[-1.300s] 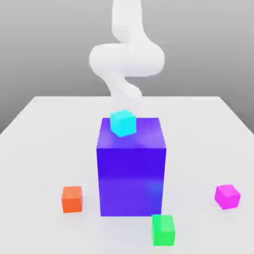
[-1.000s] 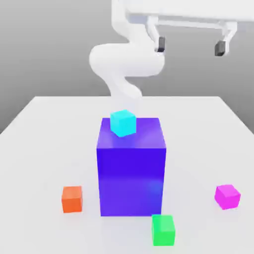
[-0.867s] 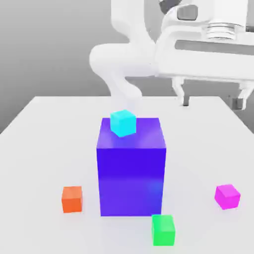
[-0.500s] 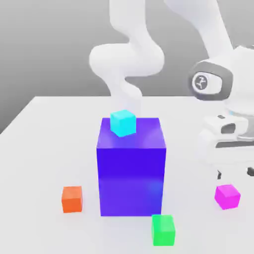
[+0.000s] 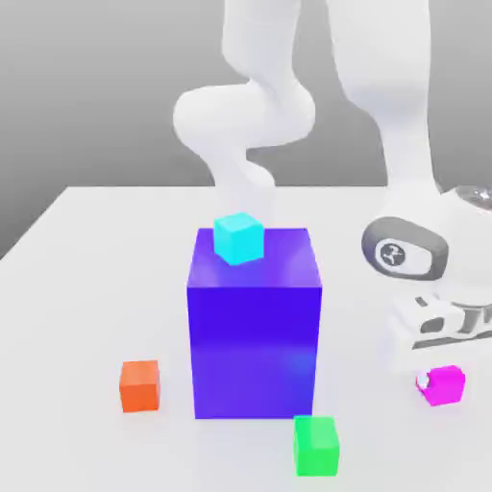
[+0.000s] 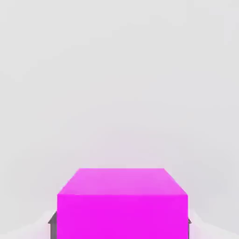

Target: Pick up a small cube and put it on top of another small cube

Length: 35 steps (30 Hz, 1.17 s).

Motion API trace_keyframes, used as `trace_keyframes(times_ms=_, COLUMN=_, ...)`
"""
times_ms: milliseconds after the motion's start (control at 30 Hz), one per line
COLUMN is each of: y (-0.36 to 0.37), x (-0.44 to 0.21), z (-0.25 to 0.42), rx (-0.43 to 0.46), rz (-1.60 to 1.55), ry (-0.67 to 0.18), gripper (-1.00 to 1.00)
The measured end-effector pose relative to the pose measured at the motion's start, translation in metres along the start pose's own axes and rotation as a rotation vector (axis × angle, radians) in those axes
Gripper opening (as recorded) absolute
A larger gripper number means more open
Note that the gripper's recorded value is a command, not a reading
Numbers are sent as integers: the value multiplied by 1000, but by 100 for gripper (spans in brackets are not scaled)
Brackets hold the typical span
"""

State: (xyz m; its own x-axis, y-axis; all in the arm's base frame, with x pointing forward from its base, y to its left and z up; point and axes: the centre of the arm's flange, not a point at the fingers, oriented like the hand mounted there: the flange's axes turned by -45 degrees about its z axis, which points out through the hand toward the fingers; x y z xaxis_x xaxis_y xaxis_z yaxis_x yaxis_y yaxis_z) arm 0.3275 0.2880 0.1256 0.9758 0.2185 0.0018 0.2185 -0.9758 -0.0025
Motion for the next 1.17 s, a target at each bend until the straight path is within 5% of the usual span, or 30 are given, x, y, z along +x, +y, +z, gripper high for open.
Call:
trace_keyframes(times_ms=300, y=3, x=4, z=-64, rx=0, rz=-11, ry=3, gripper=-100)
trace_keyframes(times_ms=567, y=197, x=73, z=-112, rx=-6, rz=417, ry=10, gripper=-100)
trace_keyframes(times_ms=767, y=221, x=73, z=-67, rx=-3, rz=523, ry=1, gripper=-100)
trace_keyframes(times_ms=800, y=221, x=73, z=-58, rx=-3, rz=523, ry=1, gripper=100)
trace_keyframes(times_ms=1167, y=221, x=73, z=-100, rx=-4, rz=524, ry=0, gripper=100)
